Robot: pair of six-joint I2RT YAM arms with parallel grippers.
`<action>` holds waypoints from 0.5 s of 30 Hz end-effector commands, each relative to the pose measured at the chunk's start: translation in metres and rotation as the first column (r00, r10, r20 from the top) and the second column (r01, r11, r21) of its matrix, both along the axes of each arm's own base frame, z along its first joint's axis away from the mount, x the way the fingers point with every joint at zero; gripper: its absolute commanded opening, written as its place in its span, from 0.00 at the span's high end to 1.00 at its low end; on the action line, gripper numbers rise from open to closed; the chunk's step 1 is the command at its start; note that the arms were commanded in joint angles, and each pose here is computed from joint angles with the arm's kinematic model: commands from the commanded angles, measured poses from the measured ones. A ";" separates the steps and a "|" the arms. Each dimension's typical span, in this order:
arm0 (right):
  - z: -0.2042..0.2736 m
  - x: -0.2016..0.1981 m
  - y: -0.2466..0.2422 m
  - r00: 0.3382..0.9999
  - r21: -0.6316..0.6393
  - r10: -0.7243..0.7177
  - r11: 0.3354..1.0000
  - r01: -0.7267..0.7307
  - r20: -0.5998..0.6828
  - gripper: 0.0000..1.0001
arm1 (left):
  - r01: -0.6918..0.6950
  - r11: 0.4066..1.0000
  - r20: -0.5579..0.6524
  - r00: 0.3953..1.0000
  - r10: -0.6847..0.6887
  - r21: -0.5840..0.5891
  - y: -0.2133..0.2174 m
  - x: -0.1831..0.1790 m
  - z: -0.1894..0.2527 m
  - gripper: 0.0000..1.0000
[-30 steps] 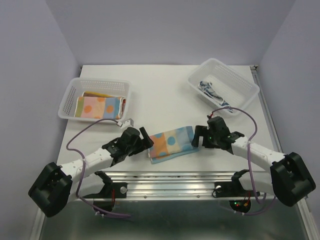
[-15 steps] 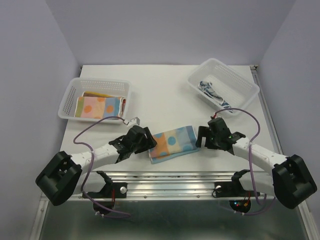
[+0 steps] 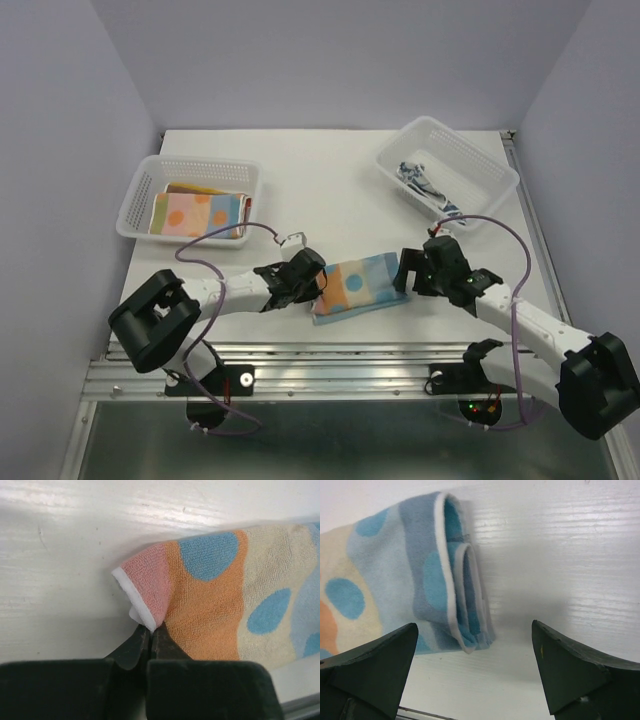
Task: Fold and stack the towels
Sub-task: Neatly place the folded towel into the bin
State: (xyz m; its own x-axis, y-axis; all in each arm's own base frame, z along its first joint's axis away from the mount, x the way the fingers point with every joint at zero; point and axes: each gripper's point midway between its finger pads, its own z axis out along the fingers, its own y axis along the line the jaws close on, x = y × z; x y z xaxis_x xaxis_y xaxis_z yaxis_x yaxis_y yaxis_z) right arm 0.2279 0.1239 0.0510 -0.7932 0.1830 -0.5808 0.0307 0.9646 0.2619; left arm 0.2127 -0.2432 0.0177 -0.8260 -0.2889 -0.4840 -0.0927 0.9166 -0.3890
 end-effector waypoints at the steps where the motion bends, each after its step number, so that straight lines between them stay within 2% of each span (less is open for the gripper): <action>1: 0.007 0.003 -0.001 0.998 0.018 -0.018 1.000 0.017 0.062 0.00 | -0.005 0.954 -0.013 1.000 0.009 0.300 0.033 -0.002 -0.018 1.00; 5: 0.019 0.005 0.000 0.993 0.047 -0.018 0.999 0.013 0.114 0.00 | -0.022 0.903 0.056 0.998 -0.002 0.429 0.036 0.019 -0.004 1.00; 6: 0.024 0.006 -0.001 0.990 0.049 -0.020 0.999 0.013 0.138 0.00 | -0.030 0.874 0.093 0.996 -0.018 0.485 0.043 0.028 0.002 1.00; 8: 0.028 0.006 -0.001 0.988 0.056 -0.022 0.998 0.014 0.155 0.00 | -0.034 0.852 0.137 0.990 -0.045 0.523 0.041 0.041 0.019 1.00; 10: 0.031 0.005 -0.002 0.986 0.065 -0.023 0.998 0.012 0.167 0.00 | -0.062 0.798 0.198 0.977 -0.073 0.599 0.049 0.056 0.043 1.00; 12: 0.031 0.005 -0.001 0.985 0.075 -0.023 0.997 0.010 0.173 0.00 | -0.135 0.771 0.295 0.953 -0.072 0.623 0.052 0.072 0.073 1.00; 13: 0.032 0.004 0.001 0.984 0.080 -0.013 0.997 -0.001 0.176 0.00 | -0.094 0.738 0.295 0.944 -0.147 0.668 0.052 0.077 0.082 1.00; 15: 0.032 0.004 0.002 0.985 0.082 -0.010 0.997 -0.005 0.175 0.00 | -0.101 0.723 0.341 0.920 -0.195 0.684 0.049 0.089 0.104 1.00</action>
